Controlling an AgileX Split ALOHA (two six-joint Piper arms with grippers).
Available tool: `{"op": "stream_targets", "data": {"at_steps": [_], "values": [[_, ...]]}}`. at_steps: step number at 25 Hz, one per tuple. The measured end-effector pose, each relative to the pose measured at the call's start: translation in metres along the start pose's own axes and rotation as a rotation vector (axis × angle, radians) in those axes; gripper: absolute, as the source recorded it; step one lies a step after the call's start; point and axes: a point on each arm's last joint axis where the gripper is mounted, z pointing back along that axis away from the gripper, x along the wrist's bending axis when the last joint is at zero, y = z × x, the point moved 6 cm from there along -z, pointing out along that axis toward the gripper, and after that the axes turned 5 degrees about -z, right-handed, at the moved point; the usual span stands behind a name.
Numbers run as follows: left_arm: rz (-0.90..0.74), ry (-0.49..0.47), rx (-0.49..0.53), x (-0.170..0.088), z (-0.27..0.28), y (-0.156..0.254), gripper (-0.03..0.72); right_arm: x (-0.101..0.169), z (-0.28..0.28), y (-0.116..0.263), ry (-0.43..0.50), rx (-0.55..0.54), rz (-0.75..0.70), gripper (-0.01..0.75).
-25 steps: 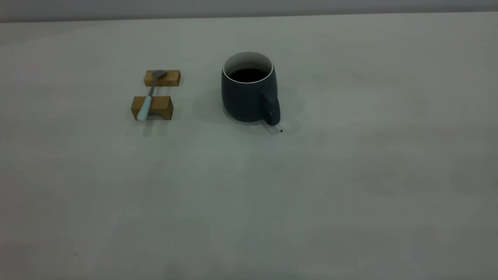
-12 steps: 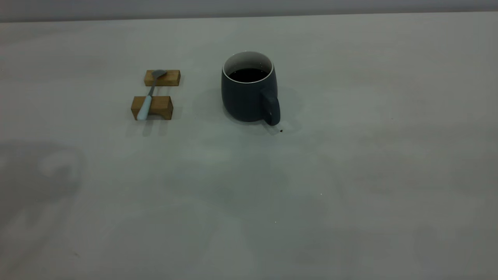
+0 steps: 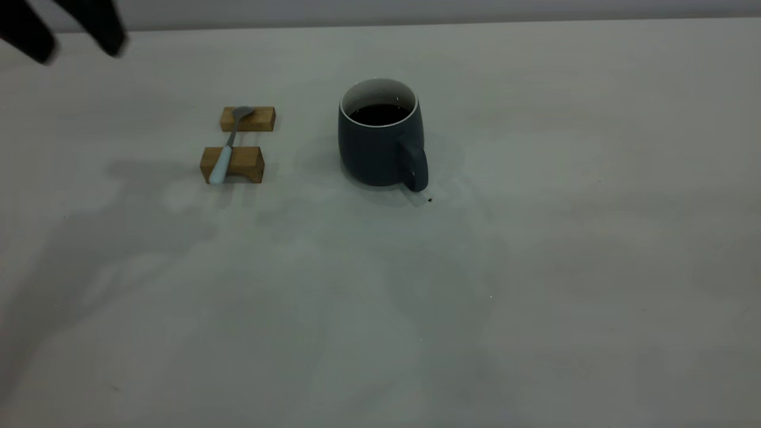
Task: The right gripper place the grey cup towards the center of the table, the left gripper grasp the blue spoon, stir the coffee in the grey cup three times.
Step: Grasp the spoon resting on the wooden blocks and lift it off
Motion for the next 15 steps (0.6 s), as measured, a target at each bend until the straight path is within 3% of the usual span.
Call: {"op": "stream_targets", "data": {"at_steps": [7, 15], "values": [[0.014, 0.001, 0.129, -0.013, -0.067, -0.015, 0.646, 0.0, 0.0, 0.0, 0.0, 0.0, 0.0, 0.587], [0.029, -0.005, 0.216, -0.009, -0.121, -0.022, 0.634, 0.0, 0.0, 0.0, 0.0, 0.0, 0.001, 0.587]]}}
